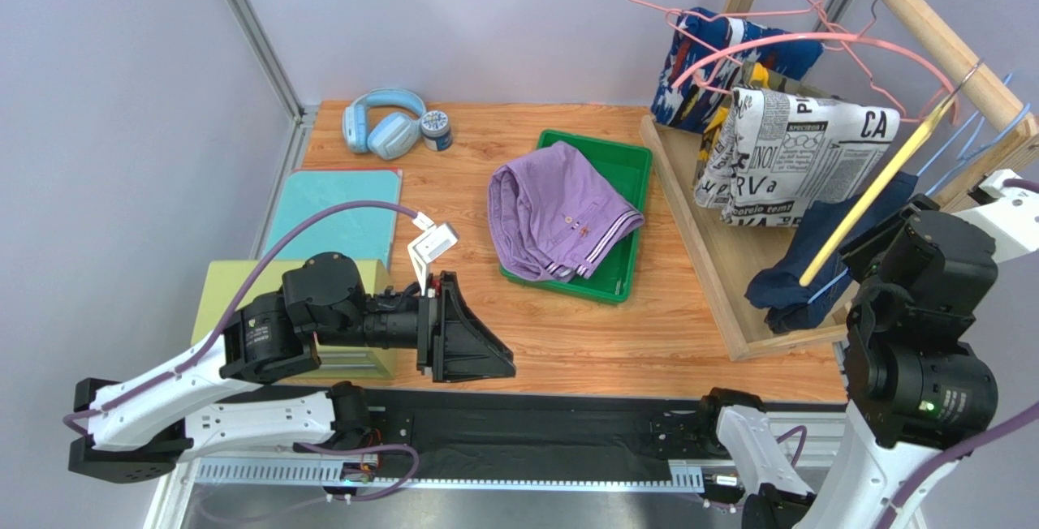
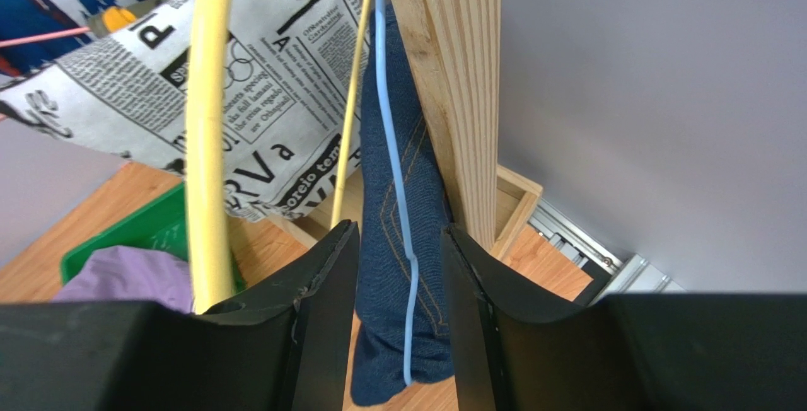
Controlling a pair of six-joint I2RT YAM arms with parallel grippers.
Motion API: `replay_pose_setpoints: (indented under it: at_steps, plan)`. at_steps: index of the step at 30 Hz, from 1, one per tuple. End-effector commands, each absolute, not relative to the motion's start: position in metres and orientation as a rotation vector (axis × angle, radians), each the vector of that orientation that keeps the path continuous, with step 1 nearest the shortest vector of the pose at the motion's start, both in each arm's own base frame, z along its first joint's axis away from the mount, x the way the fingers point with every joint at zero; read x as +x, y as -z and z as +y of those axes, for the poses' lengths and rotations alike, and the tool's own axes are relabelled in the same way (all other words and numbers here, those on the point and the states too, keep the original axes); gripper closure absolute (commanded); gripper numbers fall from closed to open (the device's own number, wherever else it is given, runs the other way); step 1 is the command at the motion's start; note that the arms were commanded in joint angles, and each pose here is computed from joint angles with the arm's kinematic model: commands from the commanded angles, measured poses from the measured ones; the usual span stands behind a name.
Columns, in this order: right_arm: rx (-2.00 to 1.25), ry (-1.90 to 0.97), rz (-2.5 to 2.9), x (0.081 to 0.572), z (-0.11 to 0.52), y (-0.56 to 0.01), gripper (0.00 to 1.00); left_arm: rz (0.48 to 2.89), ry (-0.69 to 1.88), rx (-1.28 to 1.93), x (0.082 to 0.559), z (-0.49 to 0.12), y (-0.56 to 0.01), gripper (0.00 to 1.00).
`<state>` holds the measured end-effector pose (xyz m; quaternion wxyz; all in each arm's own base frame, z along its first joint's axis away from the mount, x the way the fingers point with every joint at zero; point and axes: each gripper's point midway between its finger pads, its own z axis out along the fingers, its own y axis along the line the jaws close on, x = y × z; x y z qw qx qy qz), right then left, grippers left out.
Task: Remove the trousers from the hanger
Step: Grab a hanger with trousers on it with the right arm
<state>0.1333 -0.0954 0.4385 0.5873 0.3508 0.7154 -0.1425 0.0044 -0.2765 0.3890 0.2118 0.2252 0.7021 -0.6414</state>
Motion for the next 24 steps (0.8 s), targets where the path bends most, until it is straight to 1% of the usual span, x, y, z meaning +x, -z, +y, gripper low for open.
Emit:
replay_pose_setpoints:
  at_steps: [1, 4, 7, 13, 16, 24]
  plan:
    - [0.839, 0.432, 1.642, 0.139, -0.112, -0.436, 0.58, 1.954, 1.772, 0.632, 0.003, -0.273, -0.386, 0.44]
    - [0.844, 0.464, 1.675, 0.146, -0.116, -0.425, 0.58, 1.957, 1.768, 0.629, 0.004, -0.273, -0.385, 0.44]
    - [0.822, 0.426, 1.691, 0.157, -0.112, -0.419, 0.59, 1.957, 1.767, 0.628, 0.004, -0.274, -0.386, 0.44]
    - [0.793, 0.421, 1.701, 0.168, -0.111, -0.418, 0.67, 1.966, 1.770, 0.626, 0.005, -0.278, -0.384, 0.44]
    - [0.785, 0.416, 1.703, 0.173, -0.111, -0.416, 0.69, 1.969, 1.768, 0.621, 0.006, -0.278, -0.383, 0.44]
    - [0.765, 0.391, 1.724, 0.190, -0.110, -0.404, 0.69, 1.972, 1.764, 0.616, 0.006, -0.277, -0.383, 0.44]
